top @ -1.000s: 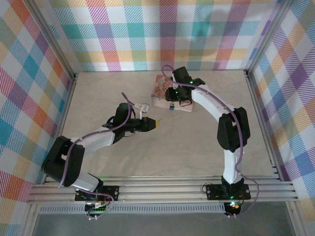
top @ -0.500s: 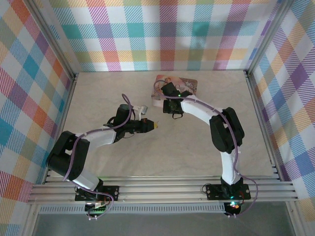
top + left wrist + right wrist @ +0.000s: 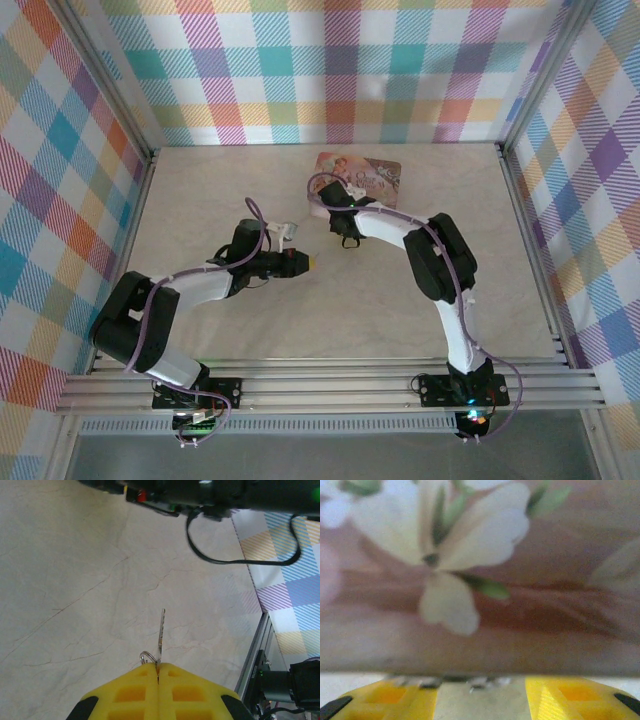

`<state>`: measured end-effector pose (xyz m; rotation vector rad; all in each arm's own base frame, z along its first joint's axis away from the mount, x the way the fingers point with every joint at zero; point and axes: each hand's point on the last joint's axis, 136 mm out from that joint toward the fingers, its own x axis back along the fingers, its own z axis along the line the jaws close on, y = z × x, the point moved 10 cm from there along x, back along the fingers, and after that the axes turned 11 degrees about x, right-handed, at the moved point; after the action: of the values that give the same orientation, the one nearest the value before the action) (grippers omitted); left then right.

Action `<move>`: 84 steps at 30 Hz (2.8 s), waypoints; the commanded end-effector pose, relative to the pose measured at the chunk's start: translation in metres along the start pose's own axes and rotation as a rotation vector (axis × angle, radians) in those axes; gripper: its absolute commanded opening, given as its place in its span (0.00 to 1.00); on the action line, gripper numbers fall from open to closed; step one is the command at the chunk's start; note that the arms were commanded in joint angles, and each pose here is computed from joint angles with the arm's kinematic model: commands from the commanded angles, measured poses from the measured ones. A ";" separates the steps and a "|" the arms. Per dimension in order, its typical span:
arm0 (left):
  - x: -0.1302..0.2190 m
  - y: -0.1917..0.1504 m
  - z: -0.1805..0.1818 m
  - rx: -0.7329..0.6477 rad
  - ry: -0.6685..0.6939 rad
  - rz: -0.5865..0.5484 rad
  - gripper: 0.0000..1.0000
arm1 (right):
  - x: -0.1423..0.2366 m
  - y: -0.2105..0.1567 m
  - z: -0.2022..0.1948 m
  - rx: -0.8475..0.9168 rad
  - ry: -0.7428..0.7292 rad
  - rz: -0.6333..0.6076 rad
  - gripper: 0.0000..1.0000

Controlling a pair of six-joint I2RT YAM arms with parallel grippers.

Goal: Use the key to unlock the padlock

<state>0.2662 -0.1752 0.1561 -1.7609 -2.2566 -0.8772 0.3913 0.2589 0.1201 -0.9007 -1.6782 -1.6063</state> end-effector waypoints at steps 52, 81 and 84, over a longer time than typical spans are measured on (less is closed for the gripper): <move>0.006 -0.032 -0.018 -0.212 -0.072 -0.023 0.00 | 0.076 -0.045 -0.025 0.027 0.436 0.205 0.00; -0.042 -0.036 -0.015 -0.330 -0.105 -0.215 0.00 | 0.138 -0.018 -0.054 -0.174 0.699 0.347 0.00; -0.049 -0.035 -0.016 -0.340 -0.104 -0.218 0.00 | 0.140 -0.017 -0.055 -0.178 0.718 0.355 0.00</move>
<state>0.2388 -0.2198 0.1244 -1.7614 -2.4410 -1.2613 0.2996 0.2092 0.2121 -0.6377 -0.8943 -1.5566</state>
